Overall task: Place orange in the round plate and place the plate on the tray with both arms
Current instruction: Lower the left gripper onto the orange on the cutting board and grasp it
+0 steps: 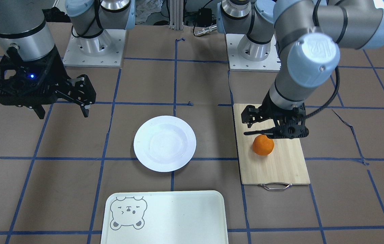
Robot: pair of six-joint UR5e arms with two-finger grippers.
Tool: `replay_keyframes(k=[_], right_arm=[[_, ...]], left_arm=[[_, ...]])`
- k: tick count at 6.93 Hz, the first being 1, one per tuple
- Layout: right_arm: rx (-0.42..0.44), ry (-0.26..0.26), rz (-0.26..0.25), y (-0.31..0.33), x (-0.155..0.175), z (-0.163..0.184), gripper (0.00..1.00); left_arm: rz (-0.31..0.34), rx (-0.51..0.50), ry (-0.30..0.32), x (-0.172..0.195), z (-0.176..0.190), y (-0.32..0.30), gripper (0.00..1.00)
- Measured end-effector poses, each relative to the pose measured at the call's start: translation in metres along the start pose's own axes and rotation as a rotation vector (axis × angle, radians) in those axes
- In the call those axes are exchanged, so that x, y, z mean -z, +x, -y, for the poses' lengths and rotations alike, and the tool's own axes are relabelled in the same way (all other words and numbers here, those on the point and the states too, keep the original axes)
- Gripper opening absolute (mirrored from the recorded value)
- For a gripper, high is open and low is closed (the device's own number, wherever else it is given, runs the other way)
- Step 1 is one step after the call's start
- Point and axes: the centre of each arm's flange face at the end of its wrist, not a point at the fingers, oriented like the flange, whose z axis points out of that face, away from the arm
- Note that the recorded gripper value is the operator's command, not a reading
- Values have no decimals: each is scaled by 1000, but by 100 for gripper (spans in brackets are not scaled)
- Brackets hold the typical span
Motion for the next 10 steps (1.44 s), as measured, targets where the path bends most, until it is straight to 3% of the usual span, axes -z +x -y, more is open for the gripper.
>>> replay_keyframes(k=[2,4,5,8,9,10], right_arm=[[1,0,0,0,0,0,100],[1,3,0,0,1,-1,100],[1,4,0,0,2,-1,100],[1,1,0,0,3,-2,100],[1,1,0,0,3,-2,100],[1,1,0,0,3,-2,100]], left_arm=[[36,26,-99,-75,22,-30,100],[25,19,-128,-120,41,-37,100],[8,10,-140,-138,48,-35,92],[-26,-14,-165,-160,55,-30,35],[-29,-19,-163,-159,55,-29,27],[-46,-21,-156,-155,55,-27,27]])
